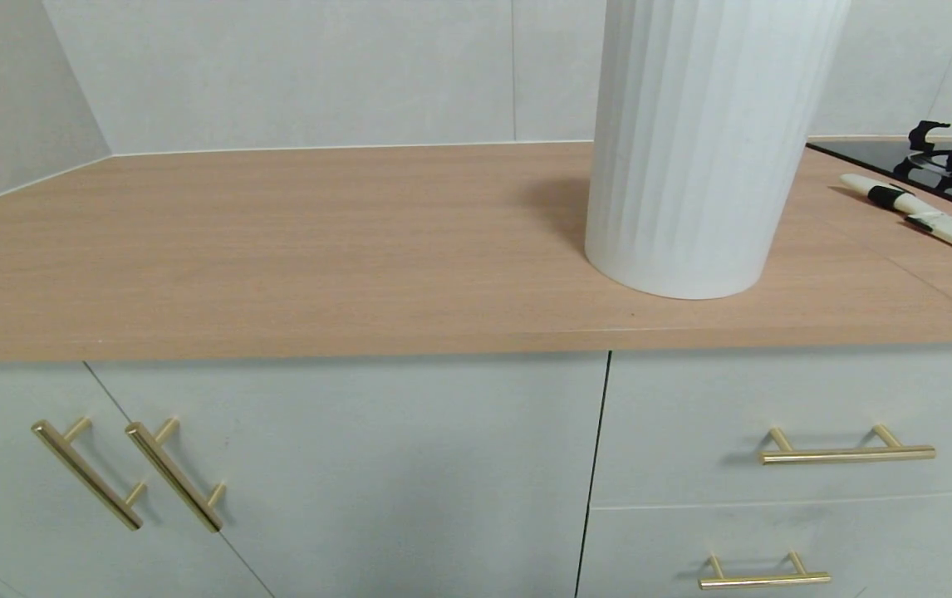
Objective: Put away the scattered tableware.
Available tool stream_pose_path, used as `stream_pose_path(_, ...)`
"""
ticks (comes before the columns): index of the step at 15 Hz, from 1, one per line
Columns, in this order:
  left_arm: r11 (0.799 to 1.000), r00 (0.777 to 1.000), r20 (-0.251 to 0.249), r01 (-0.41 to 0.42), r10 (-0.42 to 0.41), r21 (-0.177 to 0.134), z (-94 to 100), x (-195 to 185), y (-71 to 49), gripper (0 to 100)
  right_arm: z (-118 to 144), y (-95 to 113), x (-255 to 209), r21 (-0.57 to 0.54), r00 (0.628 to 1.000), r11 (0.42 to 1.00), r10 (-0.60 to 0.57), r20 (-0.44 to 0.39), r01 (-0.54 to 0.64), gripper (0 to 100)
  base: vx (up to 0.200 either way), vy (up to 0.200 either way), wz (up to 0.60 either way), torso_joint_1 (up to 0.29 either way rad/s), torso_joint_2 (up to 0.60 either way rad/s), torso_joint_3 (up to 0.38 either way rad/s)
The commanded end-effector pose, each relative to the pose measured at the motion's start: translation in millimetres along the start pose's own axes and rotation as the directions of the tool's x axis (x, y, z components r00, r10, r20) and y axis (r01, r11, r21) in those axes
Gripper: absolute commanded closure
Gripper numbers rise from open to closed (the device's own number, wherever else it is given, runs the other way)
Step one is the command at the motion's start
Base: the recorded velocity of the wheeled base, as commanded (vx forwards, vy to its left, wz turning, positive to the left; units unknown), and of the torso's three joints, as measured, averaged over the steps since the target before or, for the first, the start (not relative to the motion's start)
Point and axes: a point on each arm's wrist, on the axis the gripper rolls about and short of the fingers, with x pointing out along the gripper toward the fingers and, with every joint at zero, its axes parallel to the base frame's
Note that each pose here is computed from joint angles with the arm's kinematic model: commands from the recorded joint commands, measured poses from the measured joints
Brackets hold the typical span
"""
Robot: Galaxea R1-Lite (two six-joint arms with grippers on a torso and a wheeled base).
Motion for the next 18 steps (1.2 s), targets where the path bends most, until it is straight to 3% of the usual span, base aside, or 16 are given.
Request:
stream_pose_path(1, 1.0, 1.0, 0.0, -0.001, 0.001, 0.0, -0.1, 0.0, 0.0, 0, 0.0, 0.0, 0.1, -0.001, 1.0, 1.0, 0.001, -0.001, -0.001, 0, 0.0, -0.2, 0.0, -0.002, 0.0, -0.002)
stream_pose_path(9, 1.0, 1.0, 0.0, -0.001, 0.001, -0.002, -0.1, 0.0, 0.0, 0, 0.0, 0.0, 0.1, -0.001, 1.0, 1.0, 0.001, -0.001, -0.001, 0, 0.0, -0.2, 0.0, 0.001, 0.0, 0.004)
stream_pose_path(18, 1.0, 1.0, 0.0, -0.001, 0.001, -0.003, -0.1, 0.0, 0.0, 0, 0.0, 0.0, 0.1, -0.002, 1.0, 1.0, 0.001, -0.001, -0.001, 0, 0.0, 0.0, 0.0, 0.0, 0.0, 0.0)
